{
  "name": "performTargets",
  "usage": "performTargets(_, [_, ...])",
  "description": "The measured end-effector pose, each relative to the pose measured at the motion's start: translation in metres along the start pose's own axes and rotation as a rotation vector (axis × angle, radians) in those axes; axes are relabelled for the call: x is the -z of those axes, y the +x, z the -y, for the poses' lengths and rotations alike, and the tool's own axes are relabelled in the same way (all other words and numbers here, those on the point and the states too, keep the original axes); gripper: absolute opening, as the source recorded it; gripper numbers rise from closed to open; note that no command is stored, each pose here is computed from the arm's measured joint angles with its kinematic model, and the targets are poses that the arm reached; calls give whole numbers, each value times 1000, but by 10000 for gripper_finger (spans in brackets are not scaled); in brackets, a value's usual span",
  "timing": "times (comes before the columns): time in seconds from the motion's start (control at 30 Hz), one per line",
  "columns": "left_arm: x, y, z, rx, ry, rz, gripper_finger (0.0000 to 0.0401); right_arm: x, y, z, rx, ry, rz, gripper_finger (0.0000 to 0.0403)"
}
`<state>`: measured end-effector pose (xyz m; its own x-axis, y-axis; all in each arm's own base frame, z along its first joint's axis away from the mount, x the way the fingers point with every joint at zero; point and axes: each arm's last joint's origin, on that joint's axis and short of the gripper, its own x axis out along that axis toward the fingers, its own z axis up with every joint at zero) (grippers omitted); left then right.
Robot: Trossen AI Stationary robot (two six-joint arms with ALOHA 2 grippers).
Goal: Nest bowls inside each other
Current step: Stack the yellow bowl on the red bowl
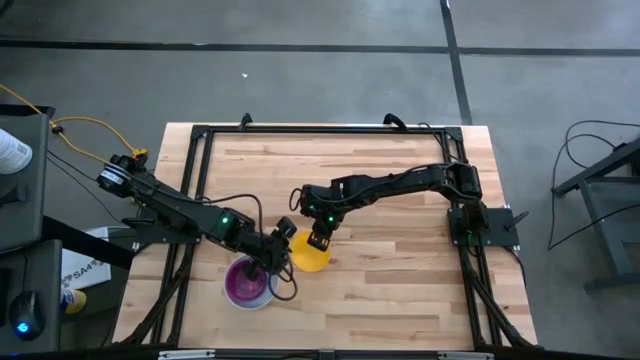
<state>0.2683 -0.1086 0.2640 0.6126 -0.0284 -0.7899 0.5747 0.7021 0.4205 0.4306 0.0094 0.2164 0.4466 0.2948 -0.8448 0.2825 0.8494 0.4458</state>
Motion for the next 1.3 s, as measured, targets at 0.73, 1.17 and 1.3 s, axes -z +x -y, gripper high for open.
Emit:
performTargets(0.73, [-6,2,-3,69,136,17,127,1,0,1,3,25,-12,3])
performTargets(1.17, [-20,-6,-19,152,138,13,127,1,0,1,-4,25,-16,3])
performTargets(1.3, [-20,7,-18,179,145,-36,127,2,-1,5,26,42,-33,3])
